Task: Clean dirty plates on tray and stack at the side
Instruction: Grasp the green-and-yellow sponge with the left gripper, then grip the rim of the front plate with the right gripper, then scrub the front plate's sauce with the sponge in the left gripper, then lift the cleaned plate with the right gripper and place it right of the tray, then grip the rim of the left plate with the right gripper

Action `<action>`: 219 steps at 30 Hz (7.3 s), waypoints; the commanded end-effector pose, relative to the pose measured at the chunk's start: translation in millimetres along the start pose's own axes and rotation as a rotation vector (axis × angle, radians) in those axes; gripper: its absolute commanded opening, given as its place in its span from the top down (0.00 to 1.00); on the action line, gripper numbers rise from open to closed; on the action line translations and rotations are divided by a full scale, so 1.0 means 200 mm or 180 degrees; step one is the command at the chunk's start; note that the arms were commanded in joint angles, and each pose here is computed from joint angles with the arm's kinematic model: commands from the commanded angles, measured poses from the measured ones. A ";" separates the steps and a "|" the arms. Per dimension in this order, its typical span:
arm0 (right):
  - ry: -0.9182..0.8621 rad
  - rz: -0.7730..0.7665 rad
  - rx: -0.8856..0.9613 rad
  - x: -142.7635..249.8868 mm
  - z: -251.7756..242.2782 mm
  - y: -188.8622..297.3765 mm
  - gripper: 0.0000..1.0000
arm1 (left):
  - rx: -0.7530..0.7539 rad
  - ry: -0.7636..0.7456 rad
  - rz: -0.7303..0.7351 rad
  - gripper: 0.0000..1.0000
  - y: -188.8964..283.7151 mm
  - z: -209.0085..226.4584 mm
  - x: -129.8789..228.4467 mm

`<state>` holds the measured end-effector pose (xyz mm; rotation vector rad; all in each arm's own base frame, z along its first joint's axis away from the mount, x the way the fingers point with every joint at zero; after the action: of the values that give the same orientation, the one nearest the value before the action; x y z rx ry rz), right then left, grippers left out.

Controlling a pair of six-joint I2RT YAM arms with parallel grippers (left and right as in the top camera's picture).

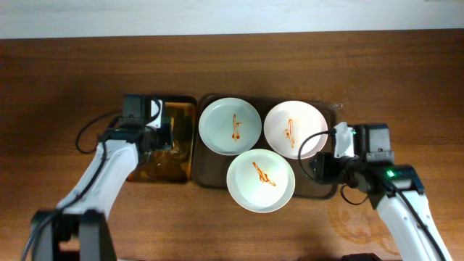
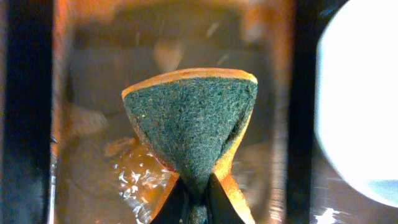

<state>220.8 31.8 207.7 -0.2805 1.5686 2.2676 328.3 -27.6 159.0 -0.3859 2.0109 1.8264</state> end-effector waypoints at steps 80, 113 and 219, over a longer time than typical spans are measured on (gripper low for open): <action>-0.0359 0.1186 0.0063 0.07 0.00 -0.56 0.96 | 0.1902 0.0165 -0.0321 1.00 0.21 -0.37 -0.11; -0.0357 0.1185 0.0064 0.07 0.00 -0.56 0.96 | 0.1919 0.0620 0.1345 1.00 -0.28 -1.25 0.42; -0.0480 0.0228 -0.0366 -0.26 0.48 -0.67 0.60 | -0.0092 0.0809 -0.0145 1.00 0.22 0.04 -0.01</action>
<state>322.8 134.8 163.1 -0.2081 1.4082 2.4077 310.9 -16.7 199.4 -0.7115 2.1363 1.8461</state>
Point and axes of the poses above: each gripper's point midway between its finger pads, its own y axis back along the fingers, its own z axis along the line the jaws close on, x = y × z, the point moved 10 cm from there along y, back along the fingers, and after that the axes turned 5 degrees about -y, right-handed, at the moved point
